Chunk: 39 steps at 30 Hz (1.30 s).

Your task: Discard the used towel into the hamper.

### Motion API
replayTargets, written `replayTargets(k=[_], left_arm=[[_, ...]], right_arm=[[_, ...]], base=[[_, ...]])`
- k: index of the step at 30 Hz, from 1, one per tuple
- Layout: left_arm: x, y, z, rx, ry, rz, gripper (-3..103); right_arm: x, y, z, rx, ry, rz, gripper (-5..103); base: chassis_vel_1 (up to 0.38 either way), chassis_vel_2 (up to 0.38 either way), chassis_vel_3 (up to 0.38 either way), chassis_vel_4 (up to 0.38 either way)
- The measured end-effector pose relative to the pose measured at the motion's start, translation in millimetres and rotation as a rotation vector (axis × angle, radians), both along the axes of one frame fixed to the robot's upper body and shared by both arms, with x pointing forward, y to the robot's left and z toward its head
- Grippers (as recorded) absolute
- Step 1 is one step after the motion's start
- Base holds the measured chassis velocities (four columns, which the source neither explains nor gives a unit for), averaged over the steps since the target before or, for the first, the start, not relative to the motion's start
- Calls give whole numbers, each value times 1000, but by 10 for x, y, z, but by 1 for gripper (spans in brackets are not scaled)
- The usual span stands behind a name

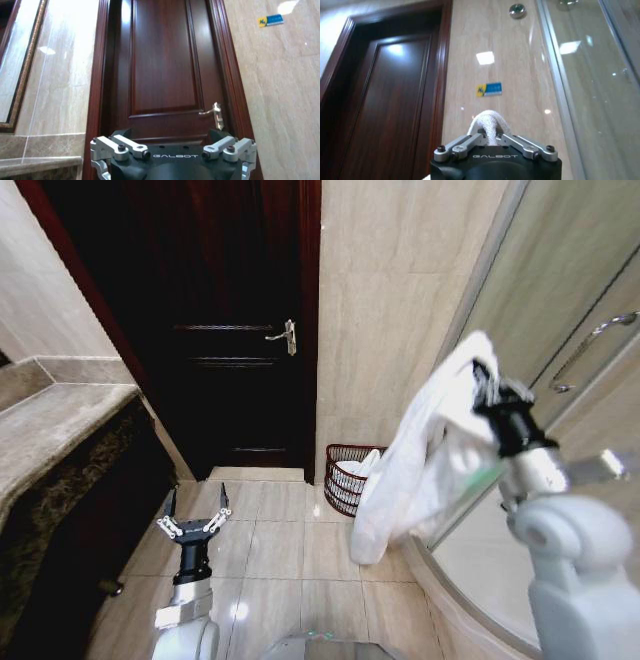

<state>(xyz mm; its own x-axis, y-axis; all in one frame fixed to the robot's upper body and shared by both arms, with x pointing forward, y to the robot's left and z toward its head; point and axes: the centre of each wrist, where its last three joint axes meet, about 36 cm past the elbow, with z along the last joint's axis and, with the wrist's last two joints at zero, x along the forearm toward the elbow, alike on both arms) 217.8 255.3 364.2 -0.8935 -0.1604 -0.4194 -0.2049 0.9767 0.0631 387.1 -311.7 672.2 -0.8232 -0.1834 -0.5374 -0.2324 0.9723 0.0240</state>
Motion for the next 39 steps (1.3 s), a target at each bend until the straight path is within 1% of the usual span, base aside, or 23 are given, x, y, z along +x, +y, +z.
replayTargets(k=[2, 4, 6, 7, 11, 12, 13, 14, 15, 18, 19, 20, 21, 24, 25, 27, 30, 32, 33, 34, 37, 38, 39], left_arm=[[-52, 0, -34, 4, 16, 0, 100], [-60, 1, -44, 7, 18, 1, 100], [-71, 14, -68, 14, 24, 7, 100], [-71, 14, -68, 14, 24, 7, 100], [-52, 23, -80, 16, 26, 15, 100], [-52, 23, -80, 16, 26, 15, 100], [-33, 24, -85, 15, 29, 17, 100], [-10, 26, -89, 16, 31, 18, 100], [-10, 26, -89, 16, 31, 18, 100], [30, 30, -84, 16, 34, 21, 100], [44, 30, -81, 18, 34, 21, 100], [44, 30, -81, 18, 34, 21, 100], [48, 29, -79, 19, 33, 21, 100], [49, 18, -75, 23, 32, 17, 100], [49, 18, -75, 23, 32, 17, 100], [41, 17, -70, 25, 30, 17, 100], [27, 21, -66, 26, 26, 18, 100], [18, 28, -57, 27, 24, 22, 100], [14, 32, -51, 27, 21, 26, 100], [14, 32, -51, 27, 21, 26, 100], [4, 56, -31, 25, 15, 38, 100], [4, 56, -31, 25, 15, 38, 100], [1, 61, -30, 25, 15, 39, 100]], right_arm=[[354, -60, 265, 31, -60, -8, 2], [432, -68, 338, 37, -73, -9, 2], [694, -75, 580, 49, -101, -9, 2], [694, -75, 580, 49, -101, -9, 2], [995, 19, 1135, 54, -177, -2, 2], [995, 19, 1135, 54, -177, -2, 2], [1104, 81, 1355, 62, -199, 3, 2], [1252, 132, 1553, 70, -206, 4, 2], [1252, 132, 1553, 70, -206, 4, 2], [1577, 256, 2007, 79, -222, 1, 2], [1726, 296, 2272, 82, -236, -13, 2], [1726, 296, 2272, 82, -236, -13, 2], [1799, 307, 2376, 83, -241, -22, 2], [2155, 341, 2764, 86, -239, -67, 2], [2155, 341, 2764, 86, -239, -67, 2], [2270, 391, 2940, 91, -230, -75, 2], [2407, 433, 2938, 84, -201, -83, 2], [2514, 432, 2820, 73, -174, -95, 2], [2577, 435, 2692, 63, -153, -99, 2], [2577, 435, 2692, 63, -153, -99, 2], [2712, 457, 2156, 42, -79, -101, 2], [2712, 457, 2156, 42, -79, -101, 2], [2739, 456, 2044, 38, -63, -104, 2]], base=[[0, 0, 0, 0], [0, 0, 0, 0], [0, 0, 0, 0], [0, 0, 0, 0], [0, 0, 0, 0], [0, 0, 0, 0], [0, 0, 0, 0], [0, 0, 0, 0], [0, 0, 0, 0], [0, 0, 0, 0], [0, 0, 0, 0], [0, 0, 0, 0], [0, 0, 0, 0], [0, 0, 0, 0], [0, 0, 0, 0], [0, 0, 0, 0], [0, 0, 0, 0], [0, 0, 0, 0], [0, 0, 0, 0], [0, 0, 0, 0], [0, 0, 0, 0], [0, 0, 0, 0], [0, 0, 0, 0]])
